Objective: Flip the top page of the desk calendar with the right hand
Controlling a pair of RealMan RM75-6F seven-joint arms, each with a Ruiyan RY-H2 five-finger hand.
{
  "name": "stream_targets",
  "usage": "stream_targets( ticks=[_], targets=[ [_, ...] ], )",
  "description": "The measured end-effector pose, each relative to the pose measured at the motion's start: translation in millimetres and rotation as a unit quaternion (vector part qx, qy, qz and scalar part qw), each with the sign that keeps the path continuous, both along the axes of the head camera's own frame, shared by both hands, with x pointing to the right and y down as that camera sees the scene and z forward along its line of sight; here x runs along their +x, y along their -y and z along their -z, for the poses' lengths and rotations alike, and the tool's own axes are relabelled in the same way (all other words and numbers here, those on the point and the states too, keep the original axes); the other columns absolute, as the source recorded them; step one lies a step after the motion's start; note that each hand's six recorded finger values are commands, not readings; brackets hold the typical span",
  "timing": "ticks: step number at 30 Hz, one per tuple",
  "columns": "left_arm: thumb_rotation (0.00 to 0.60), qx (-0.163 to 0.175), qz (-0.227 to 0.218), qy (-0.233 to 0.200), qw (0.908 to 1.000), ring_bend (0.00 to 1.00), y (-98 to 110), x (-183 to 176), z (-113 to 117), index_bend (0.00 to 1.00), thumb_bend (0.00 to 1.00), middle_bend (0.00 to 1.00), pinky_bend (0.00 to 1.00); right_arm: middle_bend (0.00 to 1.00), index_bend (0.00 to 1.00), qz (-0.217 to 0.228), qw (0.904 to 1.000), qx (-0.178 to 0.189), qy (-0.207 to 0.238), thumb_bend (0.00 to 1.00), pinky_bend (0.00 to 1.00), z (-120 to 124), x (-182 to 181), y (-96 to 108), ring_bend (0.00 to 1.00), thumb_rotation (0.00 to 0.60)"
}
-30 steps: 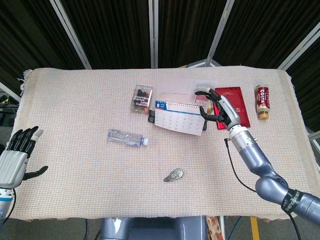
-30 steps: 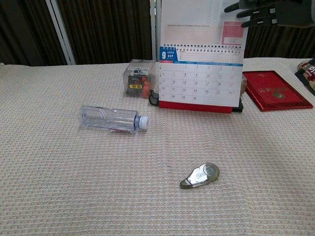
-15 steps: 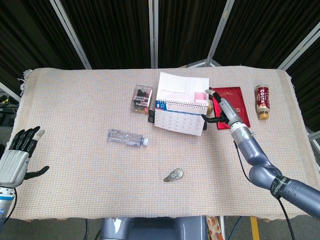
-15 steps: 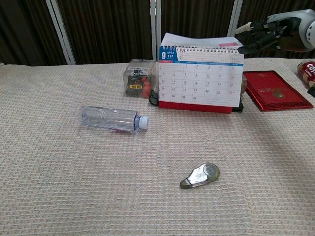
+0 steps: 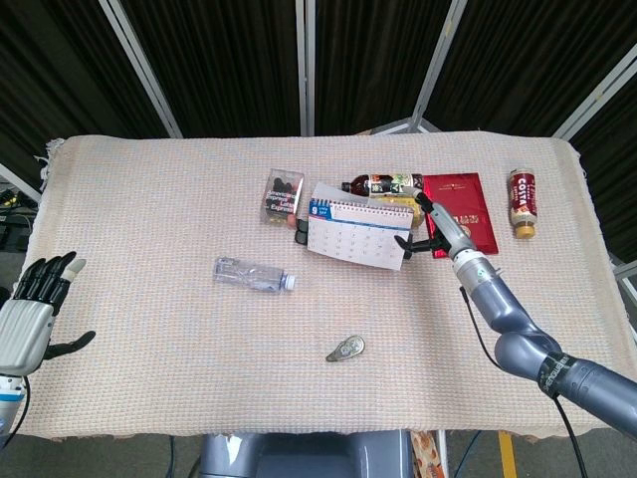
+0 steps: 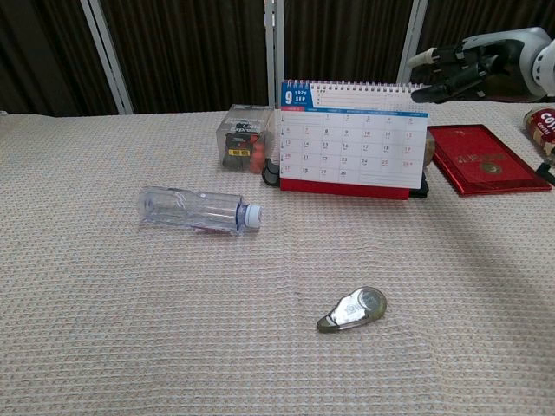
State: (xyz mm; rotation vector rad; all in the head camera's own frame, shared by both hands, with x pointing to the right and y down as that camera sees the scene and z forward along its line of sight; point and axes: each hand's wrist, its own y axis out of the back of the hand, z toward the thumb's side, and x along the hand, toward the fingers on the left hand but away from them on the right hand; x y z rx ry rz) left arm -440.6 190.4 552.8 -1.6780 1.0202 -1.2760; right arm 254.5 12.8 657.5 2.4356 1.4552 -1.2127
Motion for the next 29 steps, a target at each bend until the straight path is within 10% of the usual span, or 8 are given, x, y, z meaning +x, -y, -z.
stream_targets(
  ticks=[9, 14, 20, 29],
  targets=[
    [0.600, -0.004, 0.003, 0.006, 1.0000, 0.00, 1, -3, -4, 0.00, 0.04, 0.00, 0.00, 0.00, 0.05, 0.024, 0.9934, 0.112, -0.007, 0.27, 0.00, 43, 5, 0, 0.00, 0.600],
    [0.600, -0.011, -0.001, 0.018, 0.9998, 0.00, -2, -2, -10, 0.00, 0.04, 0.00, 0.00, 0.00, 0.01, 0.076, 0.9739, 0.200, -0.078, 0.26, 0.00, 67, 38, -28, 0.00, 0.600],
    [0.600, -0.013, -0.006, 0.034, 0.9993, 0.00, -5, 0, -15, 0.00, 0.04, 0.00, 0.00, 0.00, 0.00, 0.134, 0.9233, 0.286, -0.219, 0.25, 0.00, 83, 98, -85, 0.00, 0.600],
    [0.600, -0.017, -0.018, 0.049, 0.9985, 0.00, -11, 5, -22, 0.00, 0.04, 0.00, 0.00, 0.00, 0.00, 0.200, 0.8399, 0.322, -0.389, 0.25, 0.00, 91, 168, -172, 0.00, 0.600]
  ],
)
